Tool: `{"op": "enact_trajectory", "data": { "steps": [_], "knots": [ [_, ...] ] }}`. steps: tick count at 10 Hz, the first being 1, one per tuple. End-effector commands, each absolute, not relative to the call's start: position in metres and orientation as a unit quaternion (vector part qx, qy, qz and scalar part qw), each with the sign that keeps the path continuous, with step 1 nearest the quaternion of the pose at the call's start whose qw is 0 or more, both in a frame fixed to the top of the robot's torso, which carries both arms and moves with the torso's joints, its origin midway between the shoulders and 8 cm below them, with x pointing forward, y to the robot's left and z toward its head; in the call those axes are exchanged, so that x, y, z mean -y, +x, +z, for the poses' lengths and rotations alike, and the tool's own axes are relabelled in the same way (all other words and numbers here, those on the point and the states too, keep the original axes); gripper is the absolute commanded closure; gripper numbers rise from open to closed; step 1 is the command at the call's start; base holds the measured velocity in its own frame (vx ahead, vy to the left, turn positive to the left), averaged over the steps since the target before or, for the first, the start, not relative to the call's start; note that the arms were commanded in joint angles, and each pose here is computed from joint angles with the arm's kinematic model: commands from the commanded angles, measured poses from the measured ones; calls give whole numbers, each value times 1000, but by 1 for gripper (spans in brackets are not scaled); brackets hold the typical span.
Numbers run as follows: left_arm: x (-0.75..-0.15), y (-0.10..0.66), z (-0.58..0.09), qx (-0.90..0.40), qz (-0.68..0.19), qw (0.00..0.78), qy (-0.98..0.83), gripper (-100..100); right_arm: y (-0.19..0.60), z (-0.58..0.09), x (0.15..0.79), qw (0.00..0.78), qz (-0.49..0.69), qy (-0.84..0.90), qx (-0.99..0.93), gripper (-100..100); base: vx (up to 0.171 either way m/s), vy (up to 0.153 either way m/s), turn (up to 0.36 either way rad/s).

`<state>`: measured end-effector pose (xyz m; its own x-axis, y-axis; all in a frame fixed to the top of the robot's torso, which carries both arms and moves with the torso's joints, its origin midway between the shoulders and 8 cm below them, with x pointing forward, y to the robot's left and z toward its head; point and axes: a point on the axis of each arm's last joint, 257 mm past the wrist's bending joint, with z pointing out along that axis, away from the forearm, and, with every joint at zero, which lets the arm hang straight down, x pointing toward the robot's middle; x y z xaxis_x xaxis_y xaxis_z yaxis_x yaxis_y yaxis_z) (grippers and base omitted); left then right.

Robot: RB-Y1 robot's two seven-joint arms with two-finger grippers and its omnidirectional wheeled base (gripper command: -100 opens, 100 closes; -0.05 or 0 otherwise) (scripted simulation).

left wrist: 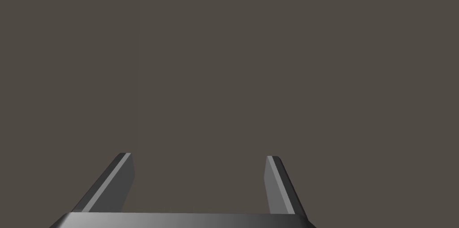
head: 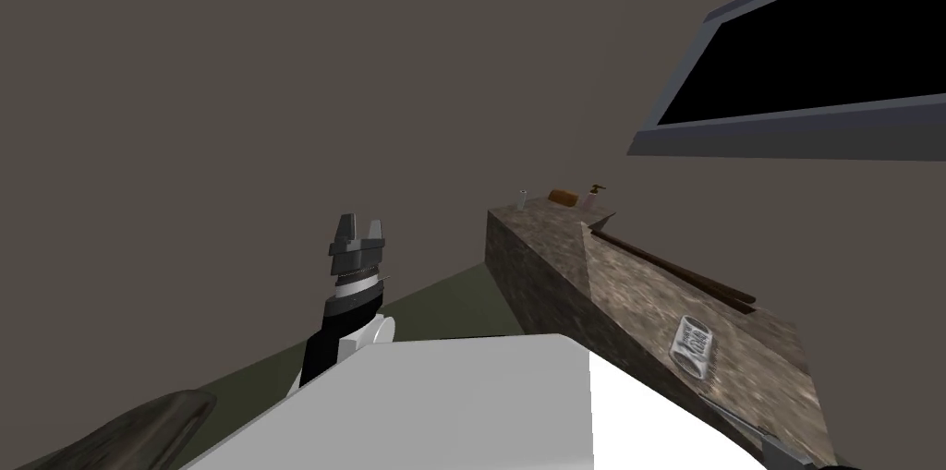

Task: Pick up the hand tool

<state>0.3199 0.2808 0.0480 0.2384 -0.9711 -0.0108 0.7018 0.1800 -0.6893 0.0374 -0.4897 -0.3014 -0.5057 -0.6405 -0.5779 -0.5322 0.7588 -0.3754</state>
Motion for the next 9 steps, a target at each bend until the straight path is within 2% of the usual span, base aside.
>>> {"op": "enact_trajectory", "data": {
  "steps": [1,4,9],
  "knots": [
    [-281,320,48,-233,-571,732,-289,0,18,-305,499,327,-77,-380,-862,-100,115,15,77],
    [-281,320,48,-233,-571,732,-289,0,0,-310,506,291,-78,-419,-857,-100,83,0,42],
    [-281,320,48,-233,-571,732,-289,0,-40,-319,525,207,-70,-515,-829,-100,85,-33,42]
  ]
}}
